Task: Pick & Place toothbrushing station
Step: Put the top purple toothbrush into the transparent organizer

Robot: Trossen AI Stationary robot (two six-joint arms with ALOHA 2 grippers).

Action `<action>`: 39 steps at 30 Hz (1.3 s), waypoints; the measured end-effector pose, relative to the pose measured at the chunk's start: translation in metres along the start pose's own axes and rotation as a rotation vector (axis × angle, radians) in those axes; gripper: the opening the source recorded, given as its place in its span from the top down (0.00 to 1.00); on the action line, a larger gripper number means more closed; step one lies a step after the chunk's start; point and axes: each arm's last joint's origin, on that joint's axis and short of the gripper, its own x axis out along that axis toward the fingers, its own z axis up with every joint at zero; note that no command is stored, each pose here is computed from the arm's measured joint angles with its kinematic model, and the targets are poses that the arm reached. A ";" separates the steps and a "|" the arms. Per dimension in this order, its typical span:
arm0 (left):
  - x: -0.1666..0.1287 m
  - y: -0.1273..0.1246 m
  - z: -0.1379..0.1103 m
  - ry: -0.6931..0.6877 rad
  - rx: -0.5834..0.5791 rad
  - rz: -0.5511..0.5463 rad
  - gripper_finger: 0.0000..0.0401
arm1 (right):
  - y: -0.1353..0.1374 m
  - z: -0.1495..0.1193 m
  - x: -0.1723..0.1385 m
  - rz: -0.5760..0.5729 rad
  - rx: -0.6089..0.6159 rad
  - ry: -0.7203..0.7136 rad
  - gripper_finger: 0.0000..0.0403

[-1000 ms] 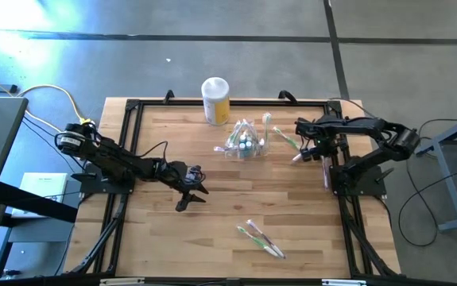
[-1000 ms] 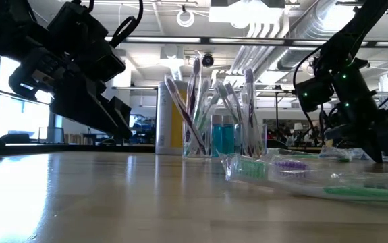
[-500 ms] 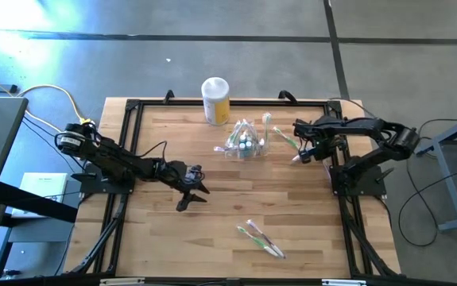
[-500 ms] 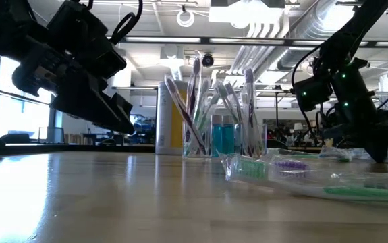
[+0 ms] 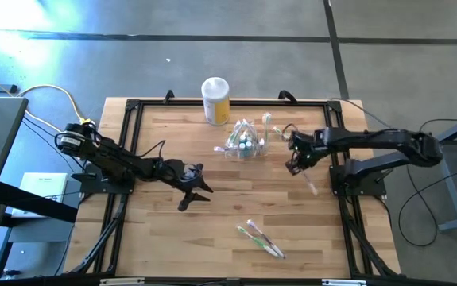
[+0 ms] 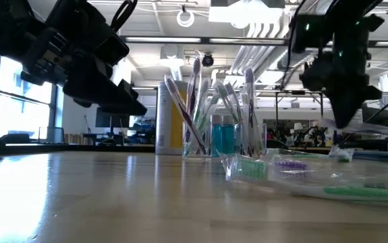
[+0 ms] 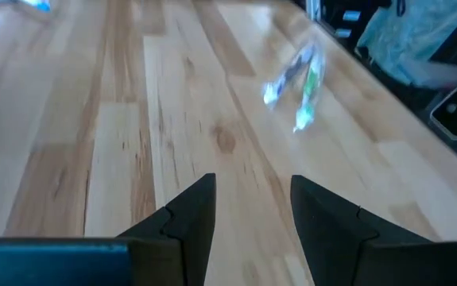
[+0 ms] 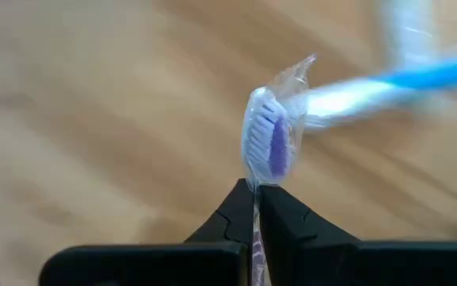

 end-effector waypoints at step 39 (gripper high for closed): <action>0.007 -0.001 0.063 -0.369 0.071 0.087 0.60 | 0.177 -0.025 0.009 0.689 -0.967 -1.256 0.99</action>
